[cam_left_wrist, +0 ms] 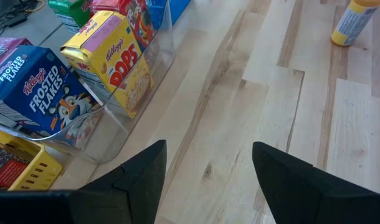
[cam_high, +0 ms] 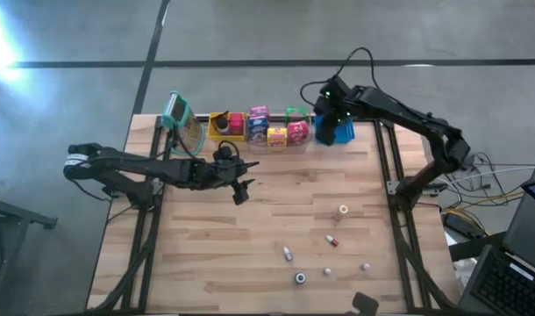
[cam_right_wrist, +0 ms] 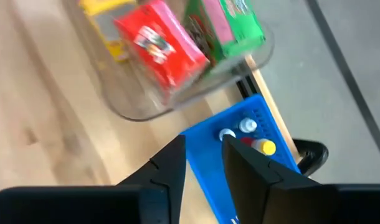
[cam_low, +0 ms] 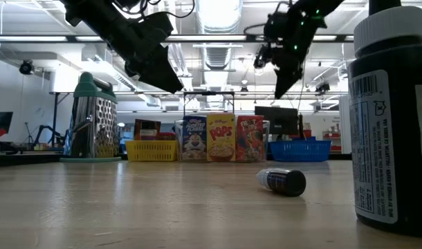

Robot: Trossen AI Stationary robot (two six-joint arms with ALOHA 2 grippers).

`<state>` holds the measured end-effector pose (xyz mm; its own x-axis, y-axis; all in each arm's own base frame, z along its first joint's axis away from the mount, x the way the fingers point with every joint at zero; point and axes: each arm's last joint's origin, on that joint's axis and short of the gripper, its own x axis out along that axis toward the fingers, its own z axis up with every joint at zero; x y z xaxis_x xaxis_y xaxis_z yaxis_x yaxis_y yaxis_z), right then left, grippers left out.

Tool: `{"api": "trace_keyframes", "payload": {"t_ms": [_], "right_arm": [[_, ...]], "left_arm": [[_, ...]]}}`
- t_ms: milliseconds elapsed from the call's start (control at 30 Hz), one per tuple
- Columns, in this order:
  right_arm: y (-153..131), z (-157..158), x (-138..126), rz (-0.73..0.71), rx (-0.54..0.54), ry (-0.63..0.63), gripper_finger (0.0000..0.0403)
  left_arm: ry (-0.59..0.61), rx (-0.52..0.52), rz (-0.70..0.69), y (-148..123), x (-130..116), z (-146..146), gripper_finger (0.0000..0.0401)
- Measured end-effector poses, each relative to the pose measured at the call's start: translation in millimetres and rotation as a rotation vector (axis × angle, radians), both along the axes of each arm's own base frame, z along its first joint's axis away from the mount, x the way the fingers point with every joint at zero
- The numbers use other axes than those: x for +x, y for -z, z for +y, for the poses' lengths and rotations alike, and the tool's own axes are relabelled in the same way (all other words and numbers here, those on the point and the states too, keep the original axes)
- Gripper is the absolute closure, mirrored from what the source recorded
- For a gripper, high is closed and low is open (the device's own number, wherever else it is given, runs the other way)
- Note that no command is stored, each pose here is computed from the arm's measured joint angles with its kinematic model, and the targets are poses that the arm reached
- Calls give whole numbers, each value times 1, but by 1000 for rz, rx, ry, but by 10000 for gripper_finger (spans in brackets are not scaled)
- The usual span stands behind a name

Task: Pick & Place Kitchen Items
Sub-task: Put the top blue bottle into the blue bin

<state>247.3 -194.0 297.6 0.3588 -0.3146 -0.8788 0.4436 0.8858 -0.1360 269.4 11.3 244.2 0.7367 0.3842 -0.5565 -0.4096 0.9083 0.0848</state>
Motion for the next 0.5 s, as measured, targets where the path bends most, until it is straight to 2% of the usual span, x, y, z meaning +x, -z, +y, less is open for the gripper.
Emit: {"api": "trace_keyframes", "payload": {"t_ms": [233,500], "right_arm": [[-16,30,5,-46,-28,-83,336],[-19,68,15,-26,17,-167,357]], "left_arm": [[0,0,0,0,0,0,158],[0,0,0,0,0,0,158]]}}
